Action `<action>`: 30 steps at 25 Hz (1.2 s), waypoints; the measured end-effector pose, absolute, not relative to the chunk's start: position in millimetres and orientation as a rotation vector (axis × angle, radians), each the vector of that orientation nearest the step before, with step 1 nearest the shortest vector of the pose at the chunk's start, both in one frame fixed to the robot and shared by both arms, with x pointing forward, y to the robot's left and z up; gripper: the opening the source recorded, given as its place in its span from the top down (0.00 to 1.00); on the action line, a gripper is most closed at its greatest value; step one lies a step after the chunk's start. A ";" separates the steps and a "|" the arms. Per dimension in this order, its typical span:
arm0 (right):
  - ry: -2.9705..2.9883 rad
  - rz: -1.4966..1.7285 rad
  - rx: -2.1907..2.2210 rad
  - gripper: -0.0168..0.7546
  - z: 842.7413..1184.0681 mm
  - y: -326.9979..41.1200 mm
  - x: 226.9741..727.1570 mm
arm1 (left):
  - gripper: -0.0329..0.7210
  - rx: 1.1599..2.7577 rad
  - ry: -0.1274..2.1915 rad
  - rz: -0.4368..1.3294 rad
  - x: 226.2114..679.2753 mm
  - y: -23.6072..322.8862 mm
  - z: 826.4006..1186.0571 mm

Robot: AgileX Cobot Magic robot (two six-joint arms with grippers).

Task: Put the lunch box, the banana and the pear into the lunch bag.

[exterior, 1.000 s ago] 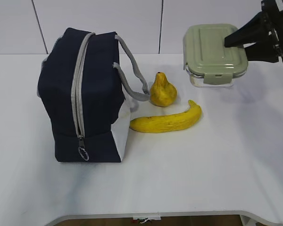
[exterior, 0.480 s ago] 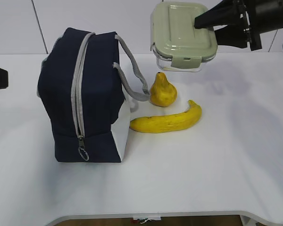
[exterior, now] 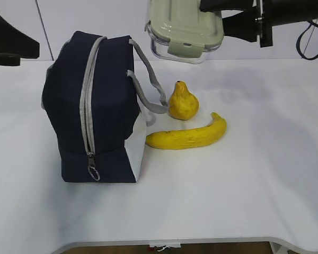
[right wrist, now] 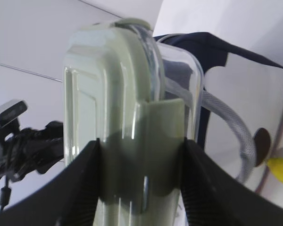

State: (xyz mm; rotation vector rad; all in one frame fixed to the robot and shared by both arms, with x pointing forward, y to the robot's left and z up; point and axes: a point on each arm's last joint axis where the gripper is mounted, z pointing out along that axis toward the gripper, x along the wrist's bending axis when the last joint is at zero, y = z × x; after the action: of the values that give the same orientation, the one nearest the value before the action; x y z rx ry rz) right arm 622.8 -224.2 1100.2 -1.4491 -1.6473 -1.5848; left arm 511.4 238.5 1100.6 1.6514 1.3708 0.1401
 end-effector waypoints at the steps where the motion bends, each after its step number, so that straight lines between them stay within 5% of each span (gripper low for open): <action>1: -1.644 -1.590 -1.447 0.48 1100.6 -220.8 623.0 | 0.41 1.660 1.370 0.126 519.9 237.5 1100.0; 17: -1.633 -1.640 -1.455 0.48 1102.6 -177.0 623.6 | 0.42 1.779 1.361 -0.141 578.7 225.1 1072.2; 21: -1.609 -1.660 -1.461 0.48 1104.0 -167.6 623.6 | 0.59 1.775 1.375 -0.205 582.4 223.0 1062.5; 25: -1.549 -1.661 -1.450 0.48 1100.7 -154.2 625.1 | 0.89 1.769 1.371 -0.234 583.8 221.6 1061.3; 30: -1.524 -1.625 -1.444 0.48 1089.2 -138.8 627.6 | 0.94 1.787 1.322 -0.254 583.9 219.5 1072.9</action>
State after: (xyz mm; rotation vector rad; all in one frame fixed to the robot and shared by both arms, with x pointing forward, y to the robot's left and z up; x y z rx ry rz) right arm 627.6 -138.8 1089.2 -1.4442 -1.5245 -1.6246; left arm 583.9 219.5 1072.9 1.7871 1.3220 -0.2540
